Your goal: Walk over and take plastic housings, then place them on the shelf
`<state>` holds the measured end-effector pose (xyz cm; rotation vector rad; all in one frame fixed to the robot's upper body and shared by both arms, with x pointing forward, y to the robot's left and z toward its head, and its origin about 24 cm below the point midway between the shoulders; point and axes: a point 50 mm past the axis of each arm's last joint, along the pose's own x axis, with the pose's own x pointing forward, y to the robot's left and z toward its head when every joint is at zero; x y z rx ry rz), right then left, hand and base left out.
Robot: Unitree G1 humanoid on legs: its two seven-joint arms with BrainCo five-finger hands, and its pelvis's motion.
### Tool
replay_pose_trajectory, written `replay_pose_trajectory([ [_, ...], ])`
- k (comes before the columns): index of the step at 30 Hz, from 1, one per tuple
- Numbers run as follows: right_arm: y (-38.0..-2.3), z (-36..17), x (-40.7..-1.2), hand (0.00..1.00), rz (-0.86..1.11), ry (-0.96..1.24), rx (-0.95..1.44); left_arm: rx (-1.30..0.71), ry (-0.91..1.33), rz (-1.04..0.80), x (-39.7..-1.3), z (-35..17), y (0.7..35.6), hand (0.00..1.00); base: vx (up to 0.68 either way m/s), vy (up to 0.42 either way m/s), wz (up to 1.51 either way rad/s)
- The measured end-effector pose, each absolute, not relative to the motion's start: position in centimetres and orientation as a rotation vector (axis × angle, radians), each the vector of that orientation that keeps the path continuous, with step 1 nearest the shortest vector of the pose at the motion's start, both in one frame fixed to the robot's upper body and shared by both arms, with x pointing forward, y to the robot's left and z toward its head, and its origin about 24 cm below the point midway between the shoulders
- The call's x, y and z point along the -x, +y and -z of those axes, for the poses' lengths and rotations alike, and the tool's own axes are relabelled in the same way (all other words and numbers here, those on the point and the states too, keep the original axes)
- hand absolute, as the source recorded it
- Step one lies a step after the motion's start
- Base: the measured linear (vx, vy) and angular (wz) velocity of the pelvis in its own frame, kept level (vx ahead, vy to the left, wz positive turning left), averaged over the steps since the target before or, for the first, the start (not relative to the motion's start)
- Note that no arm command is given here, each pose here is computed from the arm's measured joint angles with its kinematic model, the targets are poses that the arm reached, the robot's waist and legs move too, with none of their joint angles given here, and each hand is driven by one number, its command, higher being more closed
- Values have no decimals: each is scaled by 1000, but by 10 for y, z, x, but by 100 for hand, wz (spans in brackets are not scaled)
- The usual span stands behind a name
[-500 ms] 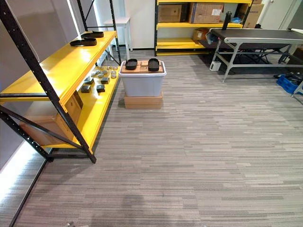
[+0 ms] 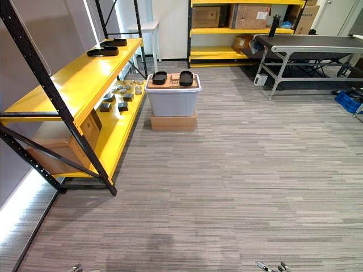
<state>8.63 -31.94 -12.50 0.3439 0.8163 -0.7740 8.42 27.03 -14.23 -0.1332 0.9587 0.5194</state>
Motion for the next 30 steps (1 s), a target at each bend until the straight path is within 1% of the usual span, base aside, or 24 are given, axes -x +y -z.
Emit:
replay_pose_trajectory([
  [8, -297, 138, -84, 0, 774, 861, -417, 141, 988, -546, -75, 147, 264, 0, -18, -17, -4],
  [19, -283, 146, -77, 0, 804, 891, -496, 172, 1018, -551, -68, 152, 256, 0, -4, -16, -2],
  [23, -276, 148, -84, 0, 789, 886, -515, 176, 1018, -549, -69, 152, 254, 0, -13, -25, -17],
  [26, -268, 147, -99, 0, 756, 869, -534, 189, 1013, -552, -70, 152, 253, 0, -35, -12, -33],
  [30, -269, 144, -109, 0, 740, 855, -525, 195, 975, -494, -92, 150, 243, 0, -51, -4, 10],
])
